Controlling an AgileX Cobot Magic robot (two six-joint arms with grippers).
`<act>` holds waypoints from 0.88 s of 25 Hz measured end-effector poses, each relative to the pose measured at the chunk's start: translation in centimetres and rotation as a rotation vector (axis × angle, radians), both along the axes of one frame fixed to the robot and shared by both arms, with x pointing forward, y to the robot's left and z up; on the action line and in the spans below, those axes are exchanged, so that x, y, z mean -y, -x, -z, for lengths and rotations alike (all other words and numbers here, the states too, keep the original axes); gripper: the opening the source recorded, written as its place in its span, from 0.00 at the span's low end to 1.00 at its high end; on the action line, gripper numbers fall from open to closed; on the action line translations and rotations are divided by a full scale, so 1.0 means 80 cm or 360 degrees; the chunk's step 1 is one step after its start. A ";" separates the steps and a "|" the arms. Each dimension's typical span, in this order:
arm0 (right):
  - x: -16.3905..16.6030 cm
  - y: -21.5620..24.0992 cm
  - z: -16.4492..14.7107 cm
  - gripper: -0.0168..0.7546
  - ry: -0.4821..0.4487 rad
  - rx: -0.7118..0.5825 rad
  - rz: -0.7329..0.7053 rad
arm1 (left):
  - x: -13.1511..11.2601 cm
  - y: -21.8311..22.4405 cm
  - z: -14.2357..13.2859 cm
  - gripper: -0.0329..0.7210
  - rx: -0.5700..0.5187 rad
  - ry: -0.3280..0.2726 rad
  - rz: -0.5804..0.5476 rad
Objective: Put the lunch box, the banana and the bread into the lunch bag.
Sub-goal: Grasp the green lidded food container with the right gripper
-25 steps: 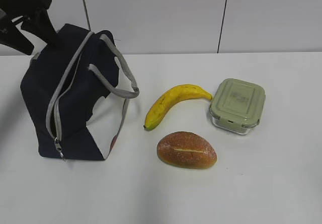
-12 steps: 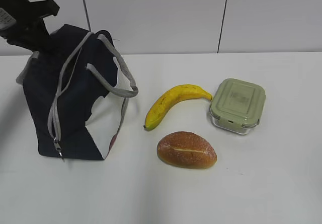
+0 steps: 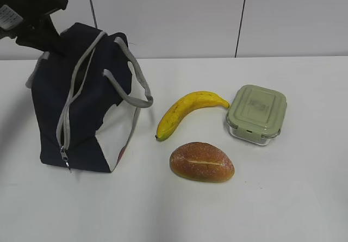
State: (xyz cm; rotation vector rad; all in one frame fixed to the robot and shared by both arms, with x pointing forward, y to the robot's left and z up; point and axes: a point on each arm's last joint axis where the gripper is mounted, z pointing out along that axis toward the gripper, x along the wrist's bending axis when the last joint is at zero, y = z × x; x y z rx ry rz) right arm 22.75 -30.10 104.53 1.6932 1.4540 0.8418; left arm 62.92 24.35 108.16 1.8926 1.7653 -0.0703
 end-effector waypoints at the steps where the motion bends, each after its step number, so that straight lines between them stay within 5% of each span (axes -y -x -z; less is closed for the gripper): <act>1: 0.000 0.000 0.000 0.64 0.0000 0.0000 0.0000 | 0.000 0.000 0.000 0.04 0.0000 0.0004 0.0000; 22: 0.000 0.000 0.000 0.64 0.0000 0.0000 0.0000 | 0.001 0.000 0.000 0.04 -0.0006 0.0010 0.0002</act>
